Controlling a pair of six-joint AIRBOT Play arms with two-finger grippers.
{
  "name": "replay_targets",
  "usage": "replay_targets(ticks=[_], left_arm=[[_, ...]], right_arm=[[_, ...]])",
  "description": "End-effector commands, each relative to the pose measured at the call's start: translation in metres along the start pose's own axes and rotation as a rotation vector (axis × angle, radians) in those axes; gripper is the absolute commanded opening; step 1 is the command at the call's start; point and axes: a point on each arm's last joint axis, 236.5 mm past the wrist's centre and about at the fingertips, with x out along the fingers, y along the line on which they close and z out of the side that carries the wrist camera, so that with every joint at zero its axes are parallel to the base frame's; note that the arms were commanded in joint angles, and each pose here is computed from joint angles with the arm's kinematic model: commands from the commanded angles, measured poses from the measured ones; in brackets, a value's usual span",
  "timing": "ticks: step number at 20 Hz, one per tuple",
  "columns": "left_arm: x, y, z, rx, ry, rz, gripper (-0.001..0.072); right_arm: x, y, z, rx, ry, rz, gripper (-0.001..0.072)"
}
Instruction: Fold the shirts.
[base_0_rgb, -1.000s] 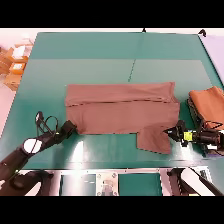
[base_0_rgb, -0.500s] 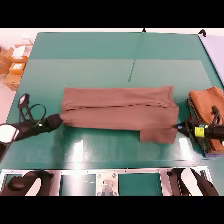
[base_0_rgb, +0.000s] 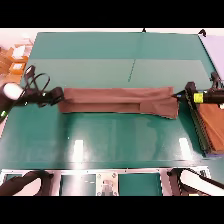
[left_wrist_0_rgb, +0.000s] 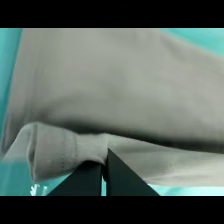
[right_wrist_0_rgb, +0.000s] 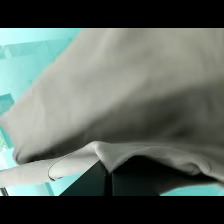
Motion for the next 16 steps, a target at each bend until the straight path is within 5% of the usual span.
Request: replay_targets(ticks=[1,2,3,4,5,6,9,10,13,15,16], left_arm=[[0.061,-0.008,0.034,-0.023,0.06,-0.052,0.0023],[0.078,-0.01,0.042,-0.042,0.067,-0.078,0.0024],[0.093,-0.01,0.051,-0.059,0.061,-0.092,0.0176],[0.102,-0.01,0.059,-0.071,0.051,-0.096,0.0426],[0.104,-0.009,0.068,-0.074,0.036,-0.096,0.0528],[0.101,-0.007,0.075,-0.073,0.024,-0.098,0.0535],[0.064,0.0,0.096,-0.082,0.048,-0.124,0.0535],[0.049,0.003,0.101,-0.086,0.065,-0.134,0.0535],[0.015,0.012,0.1,-0.095,0.12,-0.149,0.0516],[0.007,0.012,0.095,-0.044,0.14,-0.158,0.0072],[0.005,0.01,0.093,-0.026,0.147,-0.163,0.0022]], right_arm=[[0.049,0.001,0.044,0.0,0.018,-0.011,0.0027],[0.065,-0.004,0.055,0.006,0.022,-0.02,0.0028],[0.078,-0.009,0.064,0.013,0.026,-0.026,0.0033],[0.09,-0.012,0.073,0.022,0.034,-0.025,0.014],[0.095,-0.013,0.08,0.029,0.047,-0.018,0.0325],[0.093,-0.011,0.084,0.022,0.063,-0.011,0.0437],[0.053,-0.003,0.1,-0.116,0.091,0.031,0.0485],[0.038,-0.01,0.098,-0.168,0.119,0.023,0.0598],[0.019,-0.066,0.086,-0.194,0.203,-0.094,0.0607],[0.026,-0.089,0.073,-0.202,0.251,-0.099,0.0611],[0.032,-0.097,0.066,-0.214,0.277,-0.093,0.0675]])
